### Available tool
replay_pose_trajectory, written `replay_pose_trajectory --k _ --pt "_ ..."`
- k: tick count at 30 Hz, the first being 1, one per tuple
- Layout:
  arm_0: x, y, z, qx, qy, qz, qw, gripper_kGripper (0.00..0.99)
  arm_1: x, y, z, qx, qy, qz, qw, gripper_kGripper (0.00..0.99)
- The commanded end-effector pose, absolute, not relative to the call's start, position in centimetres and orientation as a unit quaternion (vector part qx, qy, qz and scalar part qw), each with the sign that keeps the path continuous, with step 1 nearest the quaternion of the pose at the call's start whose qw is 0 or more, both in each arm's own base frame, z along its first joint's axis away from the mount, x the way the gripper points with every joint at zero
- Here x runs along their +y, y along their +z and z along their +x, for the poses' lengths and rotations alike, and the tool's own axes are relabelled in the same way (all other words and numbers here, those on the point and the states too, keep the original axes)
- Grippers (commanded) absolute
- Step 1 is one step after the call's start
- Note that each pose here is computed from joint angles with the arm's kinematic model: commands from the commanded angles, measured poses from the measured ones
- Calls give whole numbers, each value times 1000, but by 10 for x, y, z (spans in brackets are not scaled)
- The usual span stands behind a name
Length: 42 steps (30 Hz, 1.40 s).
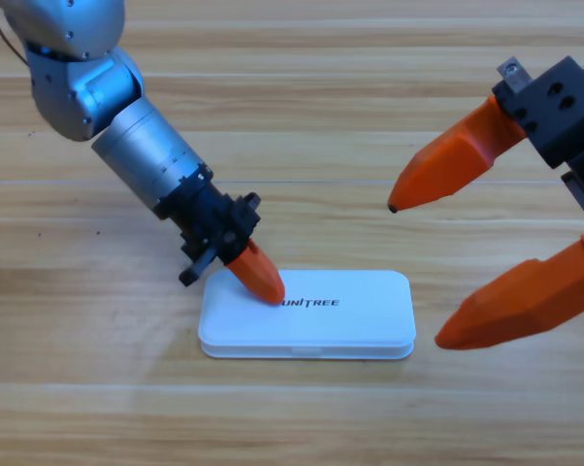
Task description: Clean up eraser and pencils
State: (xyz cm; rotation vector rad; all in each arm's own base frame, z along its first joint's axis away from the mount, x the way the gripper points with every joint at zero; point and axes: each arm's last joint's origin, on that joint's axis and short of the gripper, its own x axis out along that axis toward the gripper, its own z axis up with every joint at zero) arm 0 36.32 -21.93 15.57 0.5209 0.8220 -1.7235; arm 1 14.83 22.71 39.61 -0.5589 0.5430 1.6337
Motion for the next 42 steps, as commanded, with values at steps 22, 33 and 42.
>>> replay_pose_trajectory --k 22,33,42 --pt "-198 346 251 304 -696 271 591 990 231 380 158 254 705 -237 618 931" --pt "-218 400 143 297 -725 252 568 990 232 380 158 254 705 -237 618 931" --pt "-229 390 145 310 -715 271 565 990 232 380 158 254 705 -237 618 930"
